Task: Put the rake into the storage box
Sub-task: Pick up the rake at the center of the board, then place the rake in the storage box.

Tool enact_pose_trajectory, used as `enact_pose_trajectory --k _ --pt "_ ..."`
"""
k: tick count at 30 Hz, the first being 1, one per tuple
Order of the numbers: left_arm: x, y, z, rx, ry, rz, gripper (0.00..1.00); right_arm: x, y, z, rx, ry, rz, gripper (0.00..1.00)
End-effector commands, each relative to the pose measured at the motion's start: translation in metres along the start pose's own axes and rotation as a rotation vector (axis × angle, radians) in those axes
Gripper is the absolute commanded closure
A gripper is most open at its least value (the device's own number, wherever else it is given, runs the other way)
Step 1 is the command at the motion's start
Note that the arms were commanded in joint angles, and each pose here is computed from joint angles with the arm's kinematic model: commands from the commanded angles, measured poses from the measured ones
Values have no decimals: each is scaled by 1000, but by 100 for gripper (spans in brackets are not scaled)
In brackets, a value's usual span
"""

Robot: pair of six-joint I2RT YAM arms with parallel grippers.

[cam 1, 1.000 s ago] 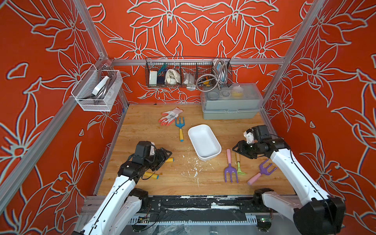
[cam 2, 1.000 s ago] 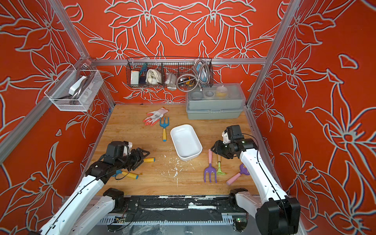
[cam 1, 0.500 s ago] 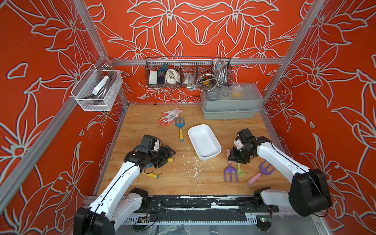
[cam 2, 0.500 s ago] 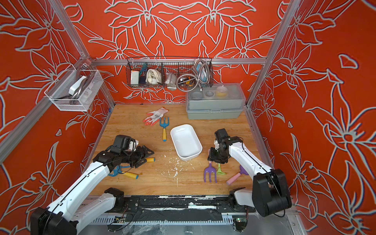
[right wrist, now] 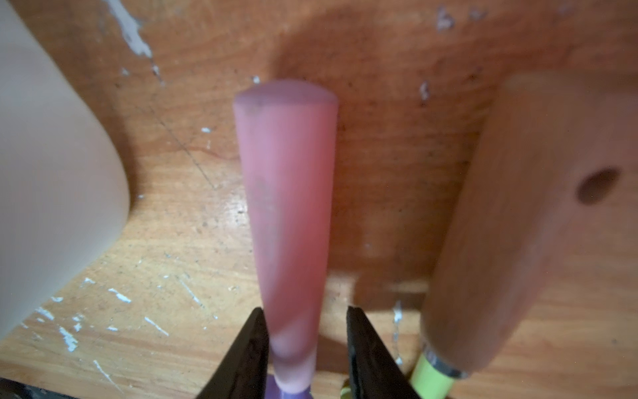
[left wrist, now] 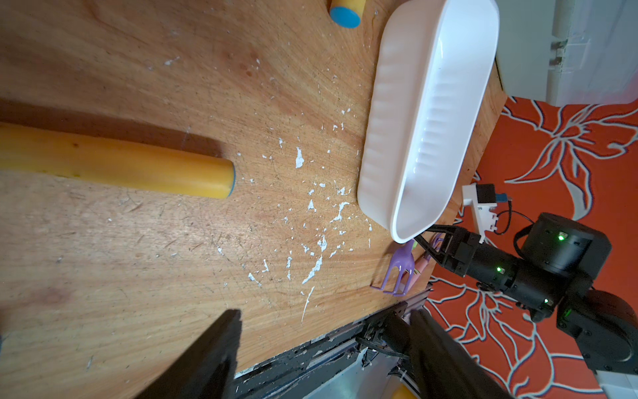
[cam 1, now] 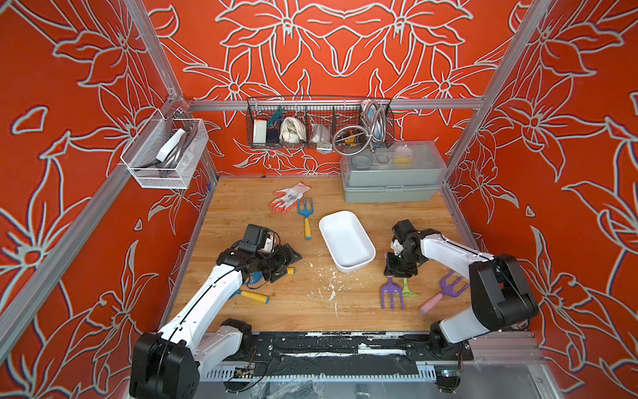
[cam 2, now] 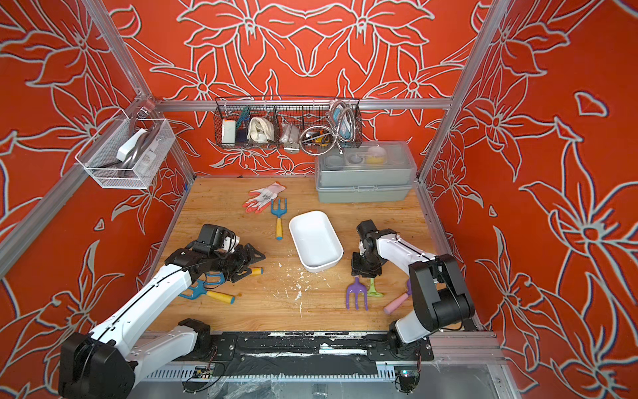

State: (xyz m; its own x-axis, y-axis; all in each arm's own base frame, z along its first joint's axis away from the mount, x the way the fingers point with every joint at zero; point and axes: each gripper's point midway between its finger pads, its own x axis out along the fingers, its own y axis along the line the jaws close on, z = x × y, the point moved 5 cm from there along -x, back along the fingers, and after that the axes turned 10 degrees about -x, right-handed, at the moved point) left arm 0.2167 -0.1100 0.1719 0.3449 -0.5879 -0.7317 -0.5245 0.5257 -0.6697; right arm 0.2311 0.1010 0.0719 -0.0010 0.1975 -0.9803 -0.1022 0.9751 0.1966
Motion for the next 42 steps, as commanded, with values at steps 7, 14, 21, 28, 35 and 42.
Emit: enact_pose_trajectory --k 7,14,21,28,35,42 --pt "-7 -8 -1 39 2 -20 22 5 6 14 -3 -14 9 76" --pt "-8 -5 -1 35 -4 -18 22 -14 15 11 -2 -29 54 93" --pt "-6 -4 0 24 -8 -28 22 -51 20 7 -42 -76 64 100" --pt "-7 -8 2 19 -14 -45 22 -91 21 11 -115 -153 5 100" --pt "-10 -12 3 19 -21 -54 23 -121 55 52 -236 -234 128 100" --pt "-15 -10 5 6 -29 -51 23 -130 109 96 -388 -247 199 100"
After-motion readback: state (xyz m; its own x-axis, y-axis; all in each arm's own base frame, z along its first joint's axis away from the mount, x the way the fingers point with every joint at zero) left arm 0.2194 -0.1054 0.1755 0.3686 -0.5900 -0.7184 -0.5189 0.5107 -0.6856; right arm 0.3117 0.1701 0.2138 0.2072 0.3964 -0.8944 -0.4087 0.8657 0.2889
